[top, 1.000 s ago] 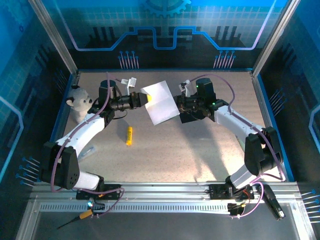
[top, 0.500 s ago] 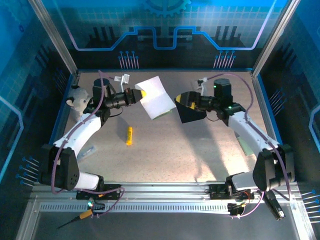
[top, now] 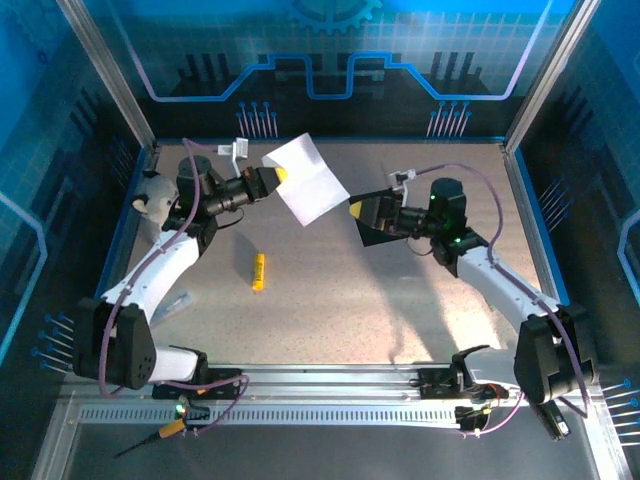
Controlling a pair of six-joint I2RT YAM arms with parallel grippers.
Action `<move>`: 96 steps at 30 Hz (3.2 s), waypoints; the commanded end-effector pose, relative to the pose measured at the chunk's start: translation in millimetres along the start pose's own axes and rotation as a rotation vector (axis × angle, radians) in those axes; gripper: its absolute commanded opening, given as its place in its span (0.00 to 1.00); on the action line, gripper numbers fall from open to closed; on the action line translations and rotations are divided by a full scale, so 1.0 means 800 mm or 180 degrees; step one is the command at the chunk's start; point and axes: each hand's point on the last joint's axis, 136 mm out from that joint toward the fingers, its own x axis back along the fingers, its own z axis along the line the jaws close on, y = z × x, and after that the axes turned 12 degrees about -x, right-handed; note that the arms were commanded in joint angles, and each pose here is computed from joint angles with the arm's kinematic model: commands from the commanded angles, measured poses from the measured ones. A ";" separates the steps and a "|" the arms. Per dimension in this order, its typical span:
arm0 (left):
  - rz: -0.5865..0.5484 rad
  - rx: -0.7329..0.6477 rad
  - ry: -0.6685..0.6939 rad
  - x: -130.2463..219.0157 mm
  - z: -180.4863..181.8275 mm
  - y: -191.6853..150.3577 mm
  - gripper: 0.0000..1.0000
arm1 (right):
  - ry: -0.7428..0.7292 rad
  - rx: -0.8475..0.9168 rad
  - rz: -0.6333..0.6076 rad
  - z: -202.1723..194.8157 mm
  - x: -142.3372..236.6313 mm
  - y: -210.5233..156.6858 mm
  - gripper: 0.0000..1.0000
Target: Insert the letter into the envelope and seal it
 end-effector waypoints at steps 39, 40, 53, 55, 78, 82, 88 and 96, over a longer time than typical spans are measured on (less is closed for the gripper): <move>-0.0505 0.0254 0.0156 0.009 0.004 -0.007 0.00 | 0.1118 -0.0137 -0.0857 0.048 -0.119 0.013 0.55; -0.0512 0.0243 0.0166 0.010 0.004 -0.006 0.00 | 0.1131 -0.0143 -0.0859 0.048 -0.118 0.013 0.52; -0.0543 0.0207 0.0260 0.017 0.013 0.003 0.01 | 0.1145 -0.0109 -0.0924 0.054 -0.103 0.011 0.03; -0.0531 0.0198 0.0280 0.018 0.015 0.002 0.23 | 0.1156 -0.0118 -0.0911 0.056 -0.102 0.012 0.00; 0.0649 0.0063 0.1566 0.084 0.103 -0.035 0.99 | 0.0256 0.0432 0.0856 0.124 -0.002 -0.022 0.00; 0.0773 -0.0076 0.1163 0.061 0.074 -0.036 0.99 | 0.0099 0.0358 0.1029 0.110 -0.004 -0.030 0.00; 0.0849 -0.0280 0.0556 0.039 0.021 -0.043 0.99 | -0.0025 0.0227 0.1183 0.084 -0.020 -0.036 0.00; 0.0938 -0.0362 0.0213 0.034 -0.010 -0.053 0.99 | -0.0244 0.0158 0.1243 0.056 -0.036 -0.032 0.00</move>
